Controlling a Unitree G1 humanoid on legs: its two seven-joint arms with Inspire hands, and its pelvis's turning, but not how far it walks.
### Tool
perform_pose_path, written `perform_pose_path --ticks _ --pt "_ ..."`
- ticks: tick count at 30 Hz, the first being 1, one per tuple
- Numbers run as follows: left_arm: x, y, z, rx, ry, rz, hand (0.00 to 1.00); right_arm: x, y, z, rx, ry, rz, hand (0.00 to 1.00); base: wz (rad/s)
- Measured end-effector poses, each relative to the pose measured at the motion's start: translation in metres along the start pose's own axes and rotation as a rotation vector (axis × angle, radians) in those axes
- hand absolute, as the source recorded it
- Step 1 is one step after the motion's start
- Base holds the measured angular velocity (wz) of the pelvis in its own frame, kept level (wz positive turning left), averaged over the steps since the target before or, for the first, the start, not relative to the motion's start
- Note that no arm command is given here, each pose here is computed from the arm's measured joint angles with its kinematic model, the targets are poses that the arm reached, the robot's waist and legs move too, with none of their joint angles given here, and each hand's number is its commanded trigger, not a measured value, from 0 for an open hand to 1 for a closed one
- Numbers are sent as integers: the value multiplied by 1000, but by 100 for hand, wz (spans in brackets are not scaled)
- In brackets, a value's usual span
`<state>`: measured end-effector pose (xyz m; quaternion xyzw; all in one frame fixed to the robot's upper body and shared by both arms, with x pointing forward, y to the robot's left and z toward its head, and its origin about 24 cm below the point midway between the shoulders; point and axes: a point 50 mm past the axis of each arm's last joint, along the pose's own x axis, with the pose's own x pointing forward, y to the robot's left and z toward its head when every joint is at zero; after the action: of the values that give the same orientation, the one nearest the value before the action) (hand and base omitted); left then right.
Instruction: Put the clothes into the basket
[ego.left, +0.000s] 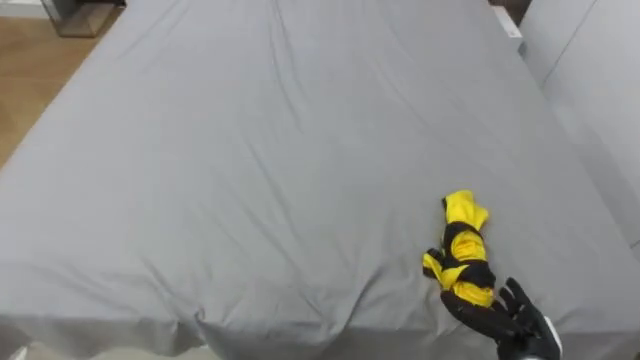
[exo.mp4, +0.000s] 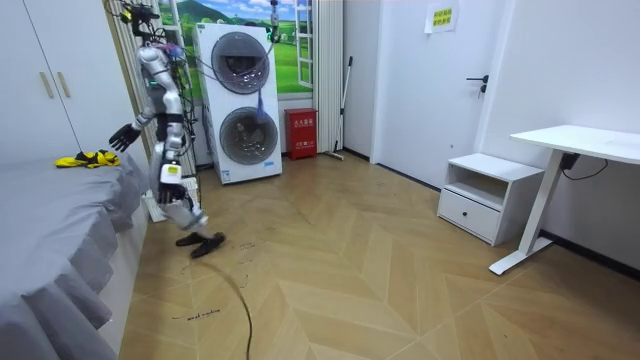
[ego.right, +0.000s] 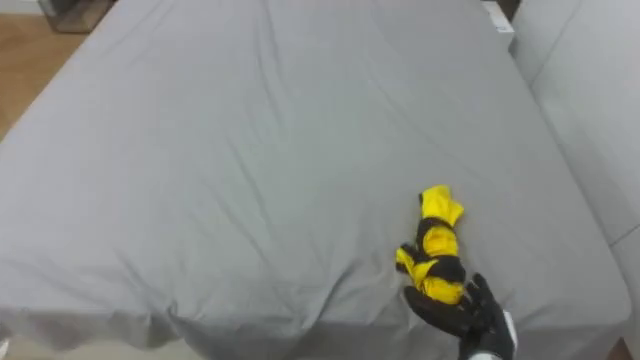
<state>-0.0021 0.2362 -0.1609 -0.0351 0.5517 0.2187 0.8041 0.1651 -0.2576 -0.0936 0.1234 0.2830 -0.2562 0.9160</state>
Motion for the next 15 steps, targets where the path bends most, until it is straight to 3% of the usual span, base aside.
perform_pose_path --ticks 3,6,10,15 --pt "0 -1 0 -2 1 3 0 0 -2 1 -5 0 -33 0 -89" --pt "0 1 0 4 3 13 0 2 -7 7 -17 -20 -78 0 -42" --pt "2 0 4 16 3 7 0 10 -17 30 -26 -86 -143 0 -13" --pt "6 -5 10 23 23 -8 0 19 -3 53 -7 -152 -143 0 6"
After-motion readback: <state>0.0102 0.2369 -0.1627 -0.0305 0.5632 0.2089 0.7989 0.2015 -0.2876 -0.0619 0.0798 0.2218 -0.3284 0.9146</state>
